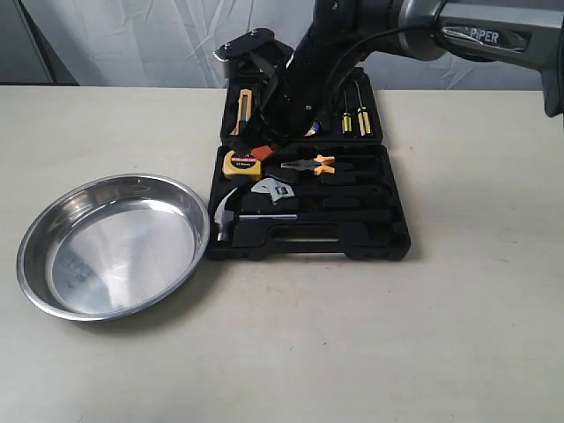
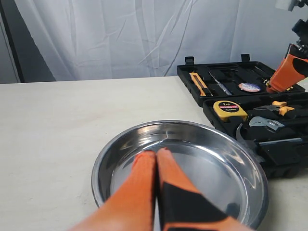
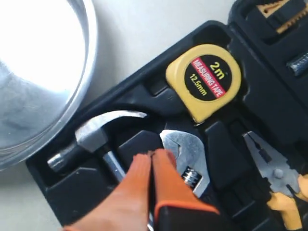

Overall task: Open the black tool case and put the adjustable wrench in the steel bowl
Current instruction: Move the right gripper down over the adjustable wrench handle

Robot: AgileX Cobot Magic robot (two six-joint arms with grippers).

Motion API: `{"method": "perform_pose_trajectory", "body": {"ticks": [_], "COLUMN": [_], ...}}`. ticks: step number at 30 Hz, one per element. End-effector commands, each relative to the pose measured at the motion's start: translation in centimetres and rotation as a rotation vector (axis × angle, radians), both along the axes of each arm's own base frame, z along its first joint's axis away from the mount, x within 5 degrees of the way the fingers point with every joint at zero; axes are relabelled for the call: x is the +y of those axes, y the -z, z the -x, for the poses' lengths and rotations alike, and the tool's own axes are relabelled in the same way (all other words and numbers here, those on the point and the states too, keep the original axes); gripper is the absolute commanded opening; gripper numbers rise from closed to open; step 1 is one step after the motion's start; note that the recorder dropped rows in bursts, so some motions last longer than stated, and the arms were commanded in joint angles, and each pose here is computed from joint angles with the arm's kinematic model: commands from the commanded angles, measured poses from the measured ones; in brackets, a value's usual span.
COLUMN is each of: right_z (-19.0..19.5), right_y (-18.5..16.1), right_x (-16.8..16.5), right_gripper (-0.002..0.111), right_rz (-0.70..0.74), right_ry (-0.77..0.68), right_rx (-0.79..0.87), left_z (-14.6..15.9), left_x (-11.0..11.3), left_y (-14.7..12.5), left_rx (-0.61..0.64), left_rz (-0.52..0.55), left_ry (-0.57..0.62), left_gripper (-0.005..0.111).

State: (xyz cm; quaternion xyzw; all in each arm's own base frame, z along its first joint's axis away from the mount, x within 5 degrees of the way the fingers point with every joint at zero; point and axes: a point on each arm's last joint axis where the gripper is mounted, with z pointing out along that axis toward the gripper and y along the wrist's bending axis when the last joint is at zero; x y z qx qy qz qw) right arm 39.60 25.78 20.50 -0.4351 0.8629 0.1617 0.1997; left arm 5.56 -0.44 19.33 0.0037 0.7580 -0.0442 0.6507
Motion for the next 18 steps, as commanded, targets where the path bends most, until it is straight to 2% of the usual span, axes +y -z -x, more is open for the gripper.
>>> {"method": "perform_pose_trajectory", "body": {"ticks": [1,12,18], "right_z": [-0.7,-0.2,-0.3], "right_y": [0.0,0.7,0.7], "right_x": [-0.9,-2.9,-2.9], "right_gripper": [-0.001,-0.001,-0.001], "right_rz": [0.037,0.3,0.342], "right_ry": [0.072,-0.044,-0.223], "right_rx": [-0.019,-0.014,-0.08], "left_z": [0.0,0.0,0.0], "left_x": [0.0,0.0,0.0], "left_y": [0.2,0.2,0.2], "left_rx": [0.001,0.001,0.001], "left_rz": [-0.005,-0.005,-0.005], "left_ry": [0.0,0.0,0.0], "left_gripper": [0.0,0.0,0.0]}}
